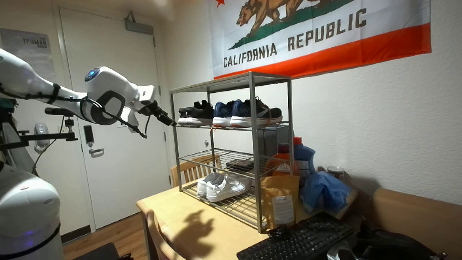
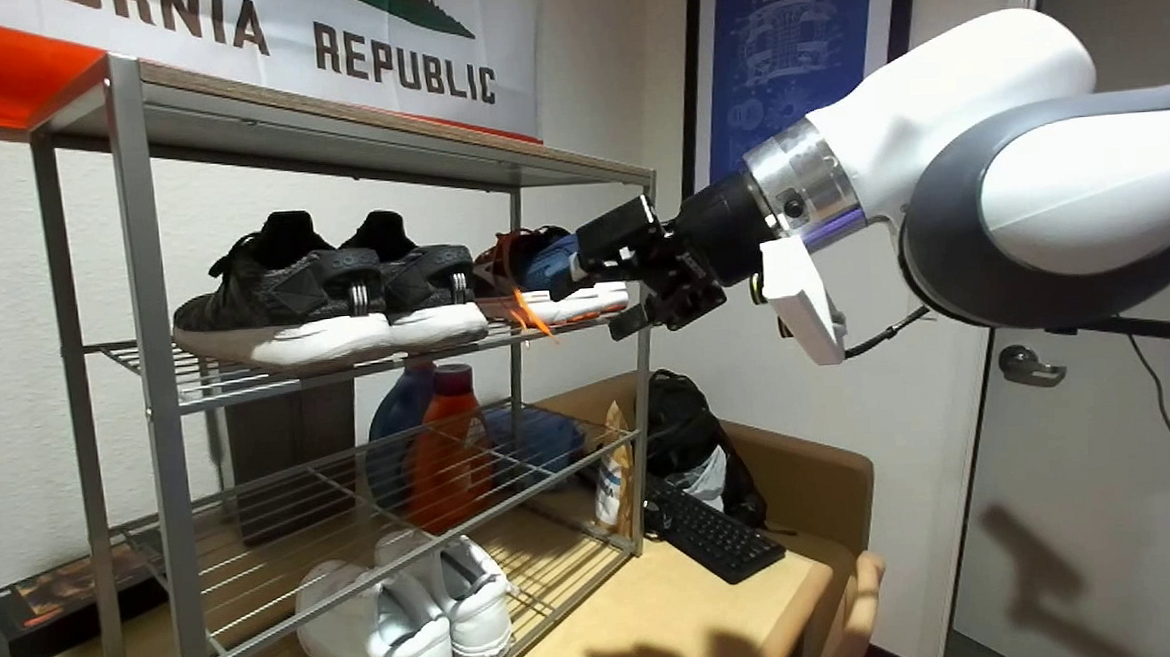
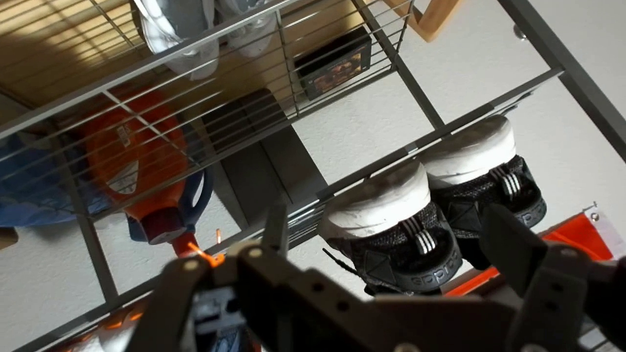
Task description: Move the black shoe from the third shelf and put it on top of the shoe rack
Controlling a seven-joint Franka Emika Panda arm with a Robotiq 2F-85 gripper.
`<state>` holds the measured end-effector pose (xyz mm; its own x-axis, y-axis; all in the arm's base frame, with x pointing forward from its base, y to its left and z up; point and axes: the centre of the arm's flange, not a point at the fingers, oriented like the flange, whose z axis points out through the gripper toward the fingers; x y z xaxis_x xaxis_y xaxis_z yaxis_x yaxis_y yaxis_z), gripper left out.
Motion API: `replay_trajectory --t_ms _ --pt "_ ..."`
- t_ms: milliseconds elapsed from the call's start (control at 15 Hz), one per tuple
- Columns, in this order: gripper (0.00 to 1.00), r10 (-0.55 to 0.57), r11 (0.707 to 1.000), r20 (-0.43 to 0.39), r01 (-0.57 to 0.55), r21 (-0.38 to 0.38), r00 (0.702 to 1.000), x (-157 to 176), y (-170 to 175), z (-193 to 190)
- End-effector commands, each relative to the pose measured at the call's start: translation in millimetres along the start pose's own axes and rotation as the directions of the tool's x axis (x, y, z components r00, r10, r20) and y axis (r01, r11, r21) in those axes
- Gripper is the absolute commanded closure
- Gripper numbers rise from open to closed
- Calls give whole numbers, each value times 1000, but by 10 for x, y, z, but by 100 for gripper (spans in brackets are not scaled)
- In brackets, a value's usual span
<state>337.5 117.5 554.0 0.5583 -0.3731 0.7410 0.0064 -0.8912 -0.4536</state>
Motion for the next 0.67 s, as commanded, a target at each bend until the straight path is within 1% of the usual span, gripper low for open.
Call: replay_trajectory --t_ms 0,133,200,267,600 --pt "0 141 990 -3 -141 -4 990 -109 -39 3" --pt "0 193 981 14 -193 -6 981 -126 -59 32" --pt "0 170 985 48 -171 19 984 -116 -64 57" --pt "0 141 990 18 -141 5 990 -82 -55 29" --pt "0 139 990 21 -139 6 990 -91 -64 33"
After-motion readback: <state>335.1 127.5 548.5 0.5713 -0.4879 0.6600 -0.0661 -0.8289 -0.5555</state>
